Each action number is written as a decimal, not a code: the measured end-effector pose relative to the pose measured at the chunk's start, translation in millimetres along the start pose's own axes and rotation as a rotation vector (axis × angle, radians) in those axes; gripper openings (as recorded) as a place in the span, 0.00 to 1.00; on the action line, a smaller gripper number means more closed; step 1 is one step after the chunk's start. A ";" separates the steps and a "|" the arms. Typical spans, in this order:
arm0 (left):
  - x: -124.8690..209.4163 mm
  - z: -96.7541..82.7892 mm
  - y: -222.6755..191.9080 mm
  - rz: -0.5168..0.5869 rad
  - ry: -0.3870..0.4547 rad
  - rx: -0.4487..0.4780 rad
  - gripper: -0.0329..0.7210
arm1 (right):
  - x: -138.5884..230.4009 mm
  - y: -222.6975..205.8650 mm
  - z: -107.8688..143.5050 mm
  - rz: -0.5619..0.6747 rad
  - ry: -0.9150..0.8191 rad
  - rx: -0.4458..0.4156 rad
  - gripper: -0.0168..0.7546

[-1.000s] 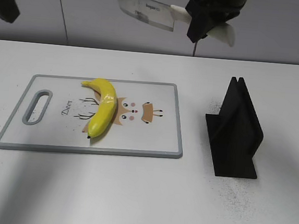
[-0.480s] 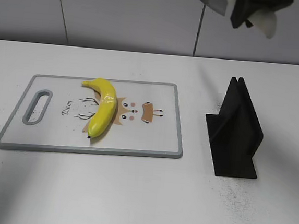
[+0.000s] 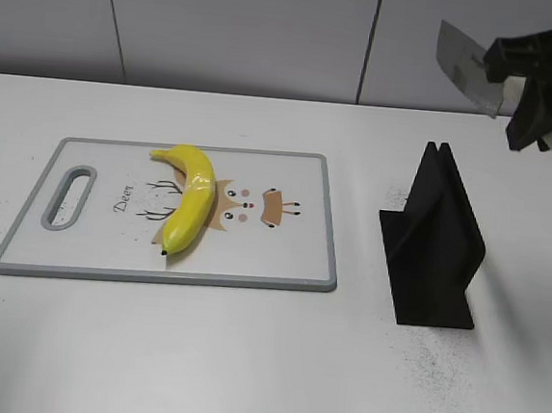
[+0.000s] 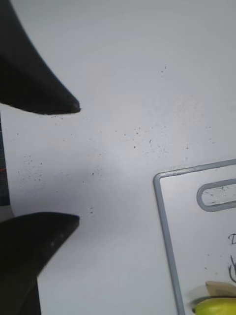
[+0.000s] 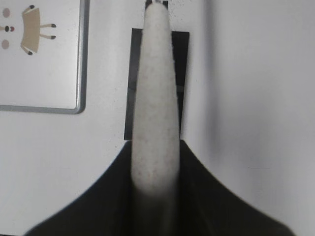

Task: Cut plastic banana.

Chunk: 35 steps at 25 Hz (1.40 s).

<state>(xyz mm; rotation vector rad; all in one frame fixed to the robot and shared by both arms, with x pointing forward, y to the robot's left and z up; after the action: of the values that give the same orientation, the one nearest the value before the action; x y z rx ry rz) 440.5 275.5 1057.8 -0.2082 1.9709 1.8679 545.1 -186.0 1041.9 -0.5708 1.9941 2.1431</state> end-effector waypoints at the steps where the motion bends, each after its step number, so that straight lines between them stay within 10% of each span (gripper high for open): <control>1: 8.9 -1.0 2.2 -0.009 0.004 -0.001 0.82 | 5.8 -1.9 -0.9 0.009 -0.001 0.001 0.23; 18: 127.7 -11.6 -1.8 -0.218 0.006 -0.020 0.82 | 28.5 -32.9 2.9 0.035 -0.041 -0.041 0.23; 35: 149.6 -12.7 4.1 -0.497 0.031 -0.043 0.82 | 57.8 -67.8 -1.4 0.058 -0.056 -0.036 0.23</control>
<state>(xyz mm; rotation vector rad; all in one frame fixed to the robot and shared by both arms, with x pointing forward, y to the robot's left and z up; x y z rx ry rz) 301.5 289.2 1002.7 -0.6750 1.6978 1.5846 517.5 -188.8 957.2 -0.4580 1.9696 2.2076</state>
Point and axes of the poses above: a point on each arm's last joint axis where the gripper is mounted, y pointing back along that axis away from the gripper, z along the wrist's bending axis when the last joint is at zero, x = y × z, the point moved 6 cm from there along -y, pointing out along that axis toward the gripper, and after that the axes turned 5 degrees about y, right-handed, at the moved point
